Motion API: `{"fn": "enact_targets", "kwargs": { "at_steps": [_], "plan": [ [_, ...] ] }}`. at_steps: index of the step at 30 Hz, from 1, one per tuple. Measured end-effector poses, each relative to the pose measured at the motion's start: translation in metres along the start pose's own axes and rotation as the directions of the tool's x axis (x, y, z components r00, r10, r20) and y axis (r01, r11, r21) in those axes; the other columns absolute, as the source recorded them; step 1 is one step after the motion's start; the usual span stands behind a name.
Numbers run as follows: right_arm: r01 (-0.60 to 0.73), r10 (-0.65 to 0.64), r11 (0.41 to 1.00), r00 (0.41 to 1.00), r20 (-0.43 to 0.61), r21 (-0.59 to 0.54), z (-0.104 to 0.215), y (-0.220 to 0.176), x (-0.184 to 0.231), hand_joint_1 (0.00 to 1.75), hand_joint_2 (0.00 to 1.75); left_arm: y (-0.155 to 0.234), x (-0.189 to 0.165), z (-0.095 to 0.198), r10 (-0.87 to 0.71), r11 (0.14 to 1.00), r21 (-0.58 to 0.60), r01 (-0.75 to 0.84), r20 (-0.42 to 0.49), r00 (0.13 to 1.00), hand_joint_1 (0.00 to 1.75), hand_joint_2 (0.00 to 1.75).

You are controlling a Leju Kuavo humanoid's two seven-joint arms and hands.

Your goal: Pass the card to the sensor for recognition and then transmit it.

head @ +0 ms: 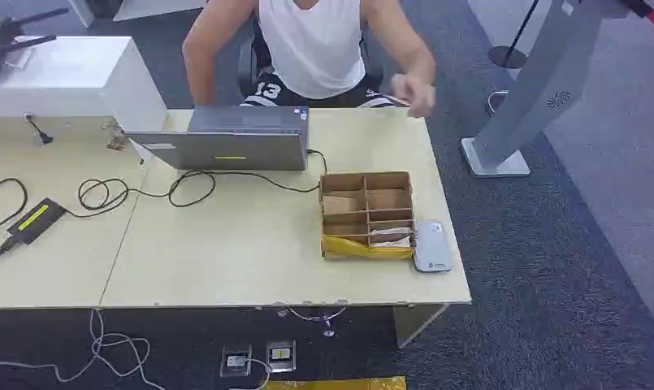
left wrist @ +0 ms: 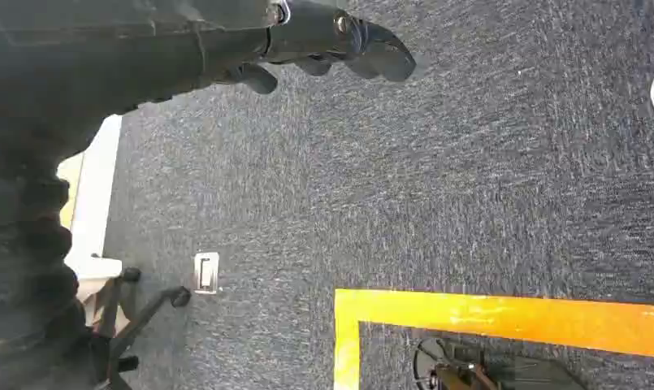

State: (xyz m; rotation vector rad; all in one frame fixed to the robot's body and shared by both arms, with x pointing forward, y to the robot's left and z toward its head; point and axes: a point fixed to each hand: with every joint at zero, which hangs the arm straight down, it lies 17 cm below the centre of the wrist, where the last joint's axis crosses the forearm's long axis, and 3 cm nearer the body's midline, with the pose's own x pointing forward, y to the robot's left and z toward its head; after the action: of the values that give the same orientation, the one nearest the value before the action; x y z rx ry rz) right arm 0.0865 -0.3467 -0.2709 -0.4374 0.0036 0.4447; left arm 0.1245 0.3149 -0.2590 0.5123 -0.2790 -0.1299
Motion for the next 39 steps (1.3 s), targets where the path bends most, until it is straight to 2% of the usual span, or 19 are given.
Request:
{"fn": "enact_targets", "kwargs": {
  "at_steps": [9, 15, 16, 19, 21, 24, 27, 29, 33, 37, 39],
  "plan": [
    [0.006, -0.006, 1.0, 1.0, 0.019, -0.008, 0.0, -0.002, 0.004, 0.0, 0.0, 0.0, 0.003, 0.0, -0.009, 1.0, 0.001, 0.009, 0.019, 1.0, 0.0, 1.75],
    [0.086, -0.086, 0.996, 0.996, 0.026, -0.005, 0.0, -0.003, 0.008, 0.0, 0.0, 0.0, 0.003, 0.0, -0.009, 1.0, 0.001, 0.009, 0.017, 1.0, 0.0, 1.75],
    [0.088, -0.088, 0.996, 0.996, 0.026, -0.005, 0.0, -0.003, 0.008, 0.0, 1.75, 0.0, 0.003, 0.0, -0.009, 1.0, 0.001, 0.009, 0.016, 1.0, 0.0, 1.75],
    [0.108, -0.108, 0.994, 0.994, 0.03, -0.004, 0.0, -0.003, 0.009, 0.0, 1.75, 0.0, 0.002, 0.0, -0.008, 1.0, 0.001, 0.008, 0.016, 1.0, 0.0, 1.75],
    [0.24, -0.24, 0.971, 0.969, 0.053, -0.002, 0.0, -0.006, 0.017, 0.0, 1.75, 0.001, 0.002, 0.0, -0.005, 1.0, 0.002, 0.005, 0.013, 1.0, 0.0, 1.75],
    [0.498, -0.473, 0.862, 0.859, 0.197, -0.099, -0.001, -0.05, 0.039, 0.0, 1.75, 0.001, 0.0, 0.0, 0.004, 1.0, 0.002, -0.004, 0.006, 1.0, 0.0, 1.75],
    [0.693, -0.583, 0.688, 0.705, 0.404, -0.215, 0.004, -0.141, 0.064, 0.0, 1.75, 0.002, 0.0, -0.001, 0.005, 1.0, 0.004, -0.005, 0.004, 1.0, 0.0, 1.75],
    [0.76, -0.595, 0.588, 0.638, 0.489, -0.276, 0.009, -0.205, 0.07, 0.0, 1.75, 0.003, -0.001, -0.001, 0.005, 1.0, 0.006, -0.005, 0.004, 1.0, 0.0, 1.75],
    [0.862, -0.589, 0.406, 0.5, 0.635, -0.303, 0.027, -0.293, 0.076, 0.0, 1.75, 0.005, -0.002, -0.002, 0.003, 1.0, 0.009, -0.003, 0.007, 1.0, 0.0, 1.75],
    [0.908, -0.505, 0.286, 0.415, 0.757, -0.307, 0.06, -0.393, 0.09, 0.0, 1.75, 0.005, 0.002, -0.002, 0.001, 1.0, 0.01, -0.002, 0.026, 1.0, 0.0, 1.75],
    [0.92, -0.491, 0.245, 0.389, 0.779, -0.305, 0.07, -0.424, 0.091, 0.0, 1.75, 0.005, 0.002, -0.002, 0.001, 1.0, 0.01, -0.002, 0.027, 1.0, 0.0, 1.75]
  ]
}}
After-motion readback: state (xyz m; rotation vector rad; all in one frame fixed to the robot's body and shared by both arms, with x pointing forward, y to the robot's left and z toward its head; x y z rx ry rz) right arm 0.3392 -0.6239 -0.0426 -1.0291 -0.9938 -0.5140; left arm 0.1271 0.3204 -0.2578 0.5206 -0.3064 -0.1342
